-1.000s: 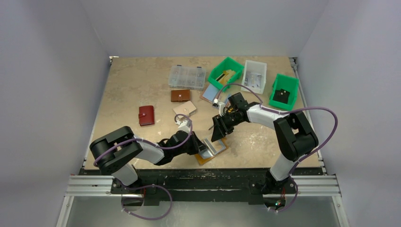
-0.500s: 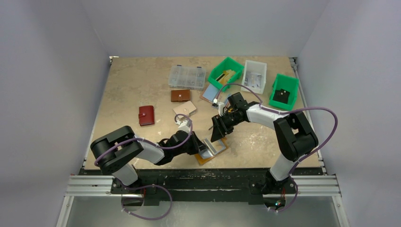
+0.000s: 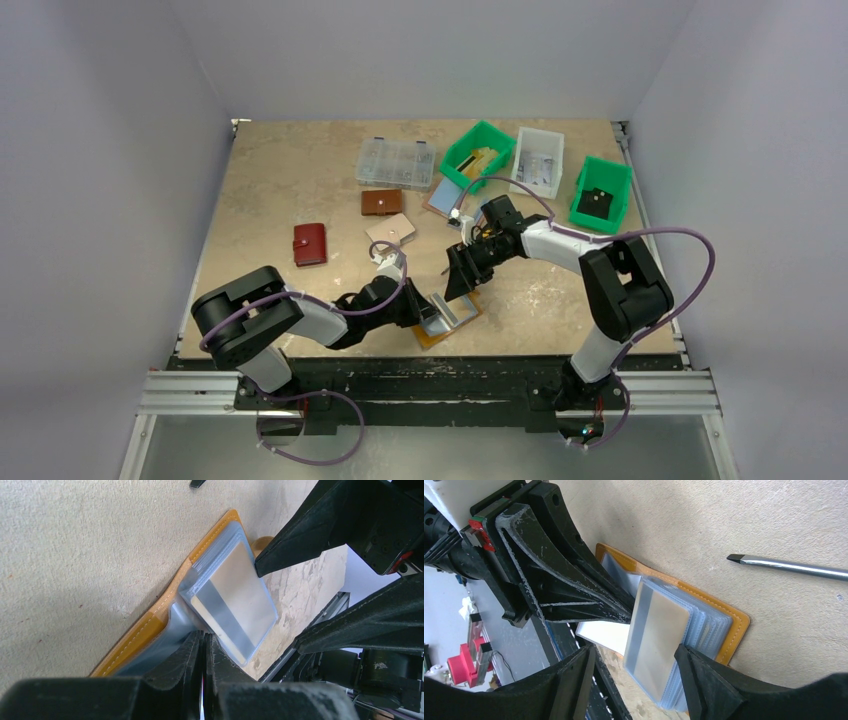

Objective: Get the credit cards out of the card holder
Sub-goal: Remove the credit card from the card holder.

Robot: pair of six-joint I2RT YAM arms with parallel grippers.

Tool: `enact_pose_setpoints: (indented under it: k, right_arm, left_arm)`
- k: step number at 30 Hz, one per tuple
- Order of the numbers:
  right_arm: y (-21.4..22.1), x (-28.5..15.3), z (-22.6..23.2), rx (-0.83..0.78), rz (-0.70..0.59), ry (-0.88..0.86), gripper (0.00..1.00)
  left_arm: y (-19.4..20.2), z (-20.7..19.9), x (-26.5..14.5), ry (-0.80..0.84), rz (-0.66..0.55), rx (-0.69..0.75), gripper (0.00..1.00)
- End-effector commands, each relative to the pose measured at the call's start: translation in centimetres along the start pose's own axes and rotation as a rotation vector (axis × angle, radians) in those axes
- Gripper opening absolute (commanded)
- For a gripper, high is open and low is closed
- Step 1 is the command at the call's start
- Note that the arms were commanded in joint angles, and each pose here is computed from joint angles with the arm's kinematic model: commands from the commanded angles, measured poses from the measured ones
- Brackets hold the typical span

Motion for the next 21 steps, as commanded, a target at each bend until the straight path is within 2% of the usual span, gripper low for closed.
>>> enact_pose_setpoints:
  k: [1,21]
  right_arm:
    - [-0.58,-0.51,-0.28,-0.038,-0.003,0.073,0.71]
    - [-0.14,-0.44,-0.02,-0.014,0.012,0.049,0.71]
  left_arm:
    - [0.52,1.29,-0.17,-0.045,0.023,-0.009,0.03]
    - [0.46,0.92,-0.17,-0.032,0.025,-0.01,0.03]
Point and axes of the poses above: each gripper's point midway between its finger pads, its own x axis out along the fingers, its own z axis along the line the jaws close on, y = z × x, the point moved 7 cm from there along -x, back along the fingers, and after that the axes turned 10 degrees about -x, right-handed, at the moved point
